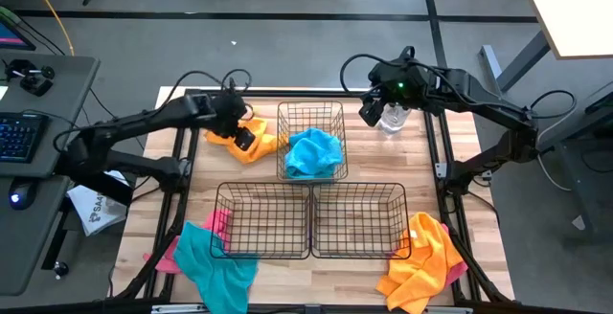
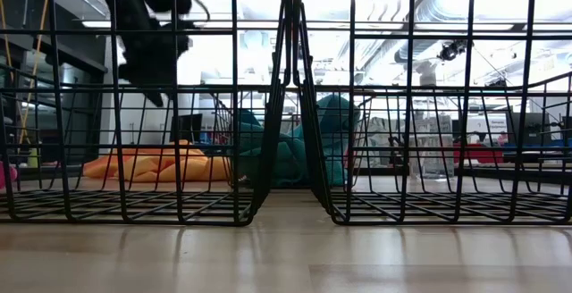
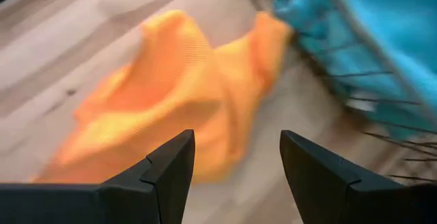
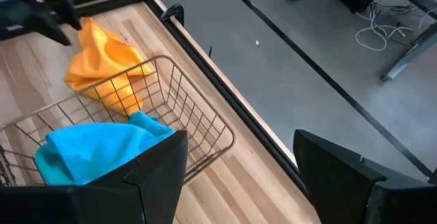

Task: Sort microfiber towel by color & place in baskets
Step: Put the yellow towel into the bottom left basket

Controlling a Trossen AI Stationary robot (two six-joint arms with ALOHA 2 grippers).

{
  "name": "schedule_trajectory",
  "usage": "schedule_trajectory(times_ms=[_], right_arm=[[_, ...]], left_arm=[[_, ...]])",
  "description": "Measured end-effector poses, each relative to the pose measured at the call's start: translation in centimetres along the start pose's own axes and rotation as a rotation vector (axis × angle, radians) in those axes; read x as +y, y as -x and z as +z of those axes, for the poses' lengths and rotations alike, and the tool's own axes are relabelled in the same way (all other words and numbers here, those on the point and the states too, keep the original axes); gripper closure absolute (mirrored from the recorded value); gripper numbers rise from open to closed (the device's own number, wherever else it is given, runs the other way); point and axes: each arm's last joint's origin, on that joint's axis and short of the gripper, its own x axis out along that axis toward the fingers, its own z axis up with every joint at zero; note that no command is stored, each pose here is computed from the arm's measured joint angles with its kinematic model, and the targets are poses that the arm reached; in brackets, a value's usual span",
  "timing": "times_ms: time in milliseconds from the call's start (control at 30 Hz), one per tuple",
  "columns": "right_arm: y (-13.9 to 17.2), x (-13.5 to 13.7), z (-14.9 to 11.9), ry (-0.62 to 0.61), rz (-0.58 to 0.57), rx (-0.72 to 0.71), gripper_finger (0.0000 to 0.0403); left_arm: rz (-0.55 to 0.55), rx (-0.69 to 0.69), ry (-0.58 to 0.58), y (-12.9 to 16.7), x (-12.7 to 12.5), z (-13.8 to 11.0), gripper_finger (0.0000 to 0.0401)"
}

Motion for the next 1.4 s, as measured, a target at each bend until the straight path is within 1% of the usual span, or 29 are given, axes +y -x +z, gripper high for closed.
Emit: schedule_trajectory(times_ms=[100, 167, 233, 333, 500, 700, 800, 900, 967, 1000, 1067, 1100, 1167, 1200, 1267, 1333, 1400], right_arm=[[0.0, 0.0, 0.0, -0.007, 0.001, -0.004, 0.0139], [0.0, 0.0, 0.0, -0.032, 0.001, -0.004, 0.0139], [0.0, 0.0, 0.0, -0.055, 0.000, -0.003, 0.0139], [0.0, 0.0, 0.0, -0.081, 0.000, 0.000, 0.0139], [0.0, 0.0, 0.0, -0.126, 0.000, 0.000, 0.0139], [0.0, 0.0, 0.0, -0.168, 0.001, 0.000, 0.0139], [0.0, 0.0, 0.0, -0.183, 0.001, 0.000, 0.0139], [0.0, 0.0, 0.0, -0.184, 0.001, 0.000, 0.0139], [0.0, 0.0, 0.0, -0.183, 0.002, 0.000, 0.0139], [0.0, 0.0, 0.0, -0.183, 0.002, 0.000, 0.0139], [0.0, 0.0, 0.0, -0.183, 0.003, 0.000, 0.0139], [0.0, 0.0, 0.0, -0.183, 0.003, 0.000, 0.0139], [0.0, 0.0, 0.0, -0.177, 0.003, 0.002, 0.0139], [0.0, 0.0, -0.1, -0.172, 0.003, 0.006, 0.0139], [0.0, 0.0, -0.2, -0.147, 0.001, 0.016, 0.0139], [0.0, 0.0, -0.3, -0.115, -0.001, 0.028, 0.0139], [0.0, -0.1, -0.4, -0.083, -0.005, 0.041, 0.0139]], left_arm=[[0.014, 0.053, -0.057, -1.3, 1.1, 0.7, 0.0197], [0.012, 0.080, -0.118, -2.0, 1.6, 0.9, 0.0197], [0.009, 0.082, -0.176, -2.4, 1.8, 1.2, 0.0197], [0.013, 0.066, -0.219, -2.8, 2.3, 1.7, 0.0197], [0.032, 0.103, -0.225, -4.0, 3.3, 1.9, 0.0197], [0.036, 0.169, -0.192, -7.3, 4.5, 0.4, 0.0197], [0.037, 0.179, -0.195, -9.0, 4.7, -0.2, 0.0197], [0.058, 0.223, -0.208, -10.5, 4.9, -0.7, 0.0200], [0.080, 0.255, -0.212, -11.3, 5.0, -0.9, 0.0211], [0.083, 0.267, -0.215, -11.6, 5.0, -1.0, 0.0223], [0.086, 0.278, -0.234, -11.8, 5.0, -1.0, 0.0261], [0.088, 0.282, -0.243, -11.8, 5.1, -1.0, 0.0288], [0.084, 0.289, -0.266, -11.3, 5.1, -1.1, 0.0356], [0.083, 0.292, -0.269, -10.8, 5.1, -1.2, 0.0377], [0.081, 0.260, -0.254, -8.8, 5.0, -0.9, 0.0385], [0.077, 0.151, -0.240, -6.0, 4.7, 0.0, 0.0391], [0.067, 0.052, -0.223, -2.8, 4.2, 0.2, 0.0396]])
